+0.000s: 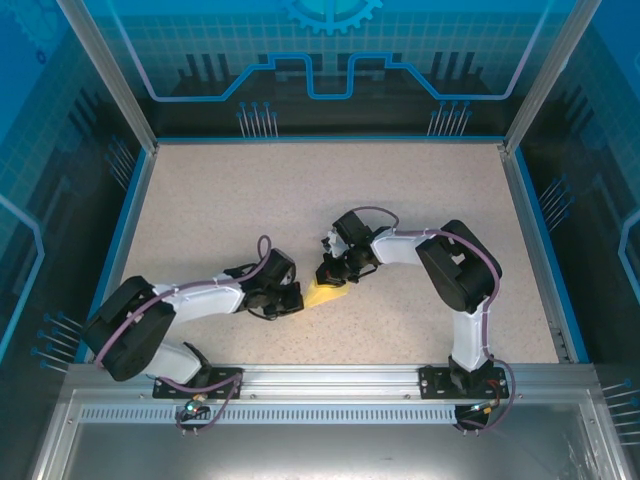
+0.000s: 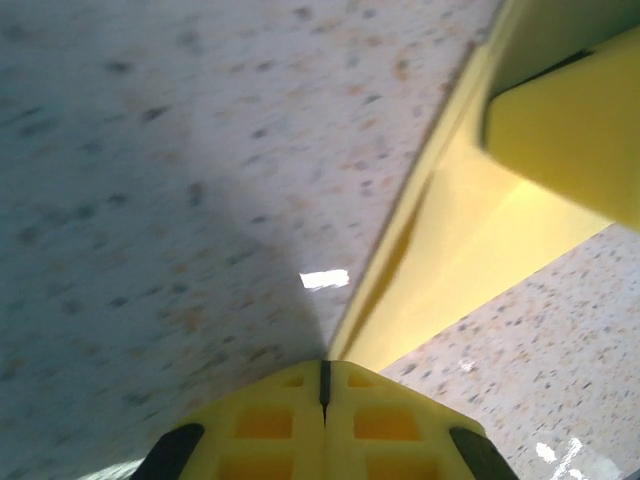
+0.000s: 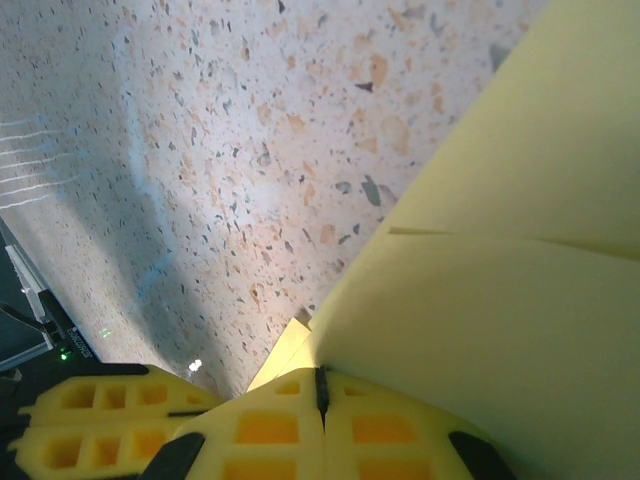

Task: Fold a paper plane with a square sheet of paper (pick it up from the middle)
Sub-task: Fourth fold the wing at the center of the table.

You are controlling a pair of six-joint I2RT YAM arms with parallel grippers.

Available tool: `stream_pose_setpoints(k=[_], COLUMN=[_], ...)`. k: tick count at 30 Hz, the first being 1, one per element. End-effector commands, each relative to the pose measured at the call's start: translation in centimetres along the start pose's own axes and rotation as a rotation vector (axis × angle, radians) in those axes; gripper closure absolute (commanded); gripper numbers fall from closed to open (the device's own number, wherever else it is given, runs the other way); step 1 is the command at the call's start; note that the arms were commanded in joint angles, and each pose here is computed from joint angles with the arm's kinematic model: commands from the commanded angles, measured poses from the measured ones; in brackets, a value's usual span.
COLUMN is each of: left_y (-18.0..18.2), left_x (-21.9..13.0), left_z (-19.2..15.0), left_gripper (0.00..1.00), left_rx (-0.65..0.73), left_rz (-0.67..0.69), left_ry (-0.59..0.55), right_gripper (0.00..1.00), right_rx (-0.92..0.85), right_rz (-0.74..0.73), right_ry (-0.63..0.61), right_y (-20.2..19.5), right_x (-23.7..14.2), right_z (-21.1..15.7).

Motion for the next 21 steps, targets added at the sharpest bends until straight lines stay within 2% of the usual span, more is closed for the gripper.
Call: stream_pose_setpoints(k=[1,7,10,15,21], left_y=[2.3,-1.4,-2.7,-2.7,-1.2], left_x=[-0.5,-2.0,-2.2,-0.6,0.8], left_z=[-2.6,0.2,1.5,2.4,1.8], left_gripper=[0.97,0.97,0.99,1.0,1.0], left_rx=[-0.041,0.006,0.011,-0.005,-0.027], left_rz=[0.067,-0.171,-0.242,-0.21,-0.125], left_ry=[0.116,-0.043,-0.105,-0.083,-0.056], right_gripper=[0.99,0.99,0.99,0.99,0.99], right_rx=[0.158,0.153,0.152,0.15,0.132], right_rz=[-0.37,-0.361,-0.357,-0.345,-0.3], right_ry=[-0.001,-0.007,-0.005,-0.005,-0.015], right_y=[-8.8,-8.5,-8.3,-8.1,-7.0], right_x=[2.3,2.1,2.2,2.2,1.8], right_z=[-1.0,-0.9,-0.9,-0.8,-0.6])
Point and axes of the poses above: each hand's point on the last joint's axis, 136 mm out from that joint toward the fingers, its own x axis out along the fingers, its own y axis along the line the jaws close on, z = x × y, the point moved 7 cm from there along -x, back along the fingers, and after that the axes turned 14 degrees about x, right-handed, at the moved point
